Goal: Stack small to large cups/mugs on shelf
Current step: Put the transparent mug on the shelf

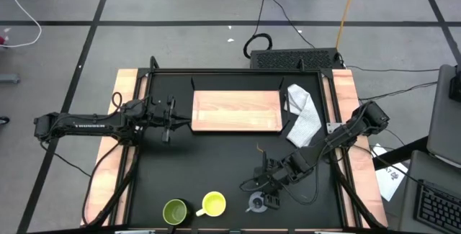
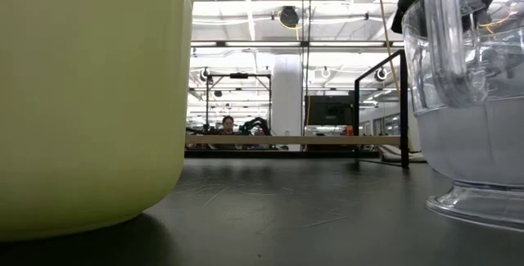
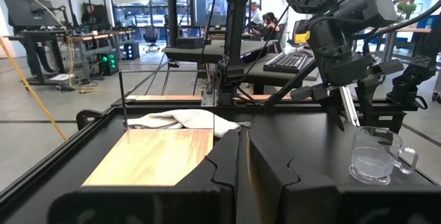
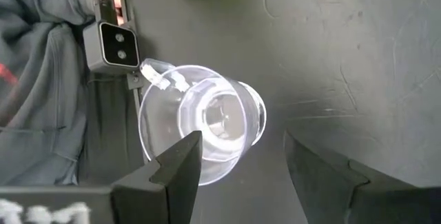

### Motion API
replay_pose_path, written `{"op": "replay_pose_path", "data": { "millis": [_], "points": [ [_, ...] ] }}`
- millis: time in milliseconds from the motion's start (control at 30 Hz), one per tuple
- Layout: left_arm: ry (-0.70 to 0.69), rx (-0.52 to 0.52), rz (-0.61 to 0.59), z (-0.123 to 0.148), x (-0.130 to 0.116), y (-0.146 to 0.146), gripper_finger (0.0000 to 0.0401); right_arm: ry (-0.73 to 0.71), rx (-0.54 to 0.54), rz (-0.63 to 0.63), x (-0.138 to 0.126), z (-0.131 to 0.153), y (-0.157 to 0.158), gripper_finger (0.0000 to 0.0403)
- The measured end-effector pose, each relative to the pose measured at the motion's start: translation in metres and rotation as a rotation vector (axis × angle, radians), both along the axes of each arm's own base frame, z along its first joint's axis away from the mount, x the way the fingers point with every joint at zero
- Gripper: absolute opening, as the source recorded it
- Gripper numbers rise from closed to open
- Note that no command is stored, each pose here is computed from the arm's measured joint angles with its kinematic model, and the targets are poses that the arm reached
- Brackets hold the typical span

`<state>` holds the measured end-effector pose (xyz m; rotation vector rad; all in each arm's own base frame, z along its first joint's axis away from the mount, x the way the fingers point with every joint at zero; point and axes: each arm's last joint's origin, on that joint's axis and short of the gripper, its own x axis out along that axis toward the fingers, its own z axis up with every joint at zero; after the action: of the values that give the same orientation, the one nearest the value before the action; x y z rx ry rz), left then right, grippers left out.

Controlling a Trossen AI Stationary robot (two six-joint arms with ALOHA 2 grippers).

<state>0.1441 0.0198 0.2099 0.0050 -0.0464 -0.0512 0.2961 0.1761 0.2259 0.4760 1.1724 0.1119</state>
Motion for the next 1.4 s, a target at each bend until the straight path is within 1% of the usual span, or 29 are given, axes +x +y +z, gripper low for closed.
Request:
{"op": "replay_pose_path", "data": {
  "millis": [267, 433, 600, 700, 1033, 1200, 1400],
  "points": [
    [0.000, 0.000, 0.000, 0.000, 0.000, 0.000, 0.0033, -0.027, -0.035, 0.057, -0.004, 0.000, 0.007, 0.0199],
    [0.000, 0.000, 0.000, 0.000, 0.000, 0.000, 0.0033, -0.111, -0.118, 0.138, -0.005, 0.001, 0.012, 0.0199],
    [0.000, 0.000, 0.000, 0.000, 0.000, 0.000, 0.0033, -0.188, -0.140, 0.222, -0.002, 0.003, 0.015, 0.0199],
    [0.000, 0.000, 0.000, 0.000, 0.000, 0.000, 0.0033, -0.205, -0.146, 0.243, -0.003, -0.003, 0.015, 0.0199],
    [0.000, 0.000, 0.000, 0.000, 0.000, 0.000, 0.0033, -0.176, -0.140, 0.217, -0.003, -0.009, 0.012, 0.0199],
    [0.000, 0.000, 0.000, 0.000, 0.000, 0.000, 0.0033, -0.119, -0.128, 0.157, -0.001, -0.018, 0.010, 0.0199],
    [0.003, -0.001, 0.000, 0.000, 0.000, 0.000, 0.0033, -0.060, -0.104, 0.150, 0.000, -0.028, 0.012, 0.0199]
  ]
}}
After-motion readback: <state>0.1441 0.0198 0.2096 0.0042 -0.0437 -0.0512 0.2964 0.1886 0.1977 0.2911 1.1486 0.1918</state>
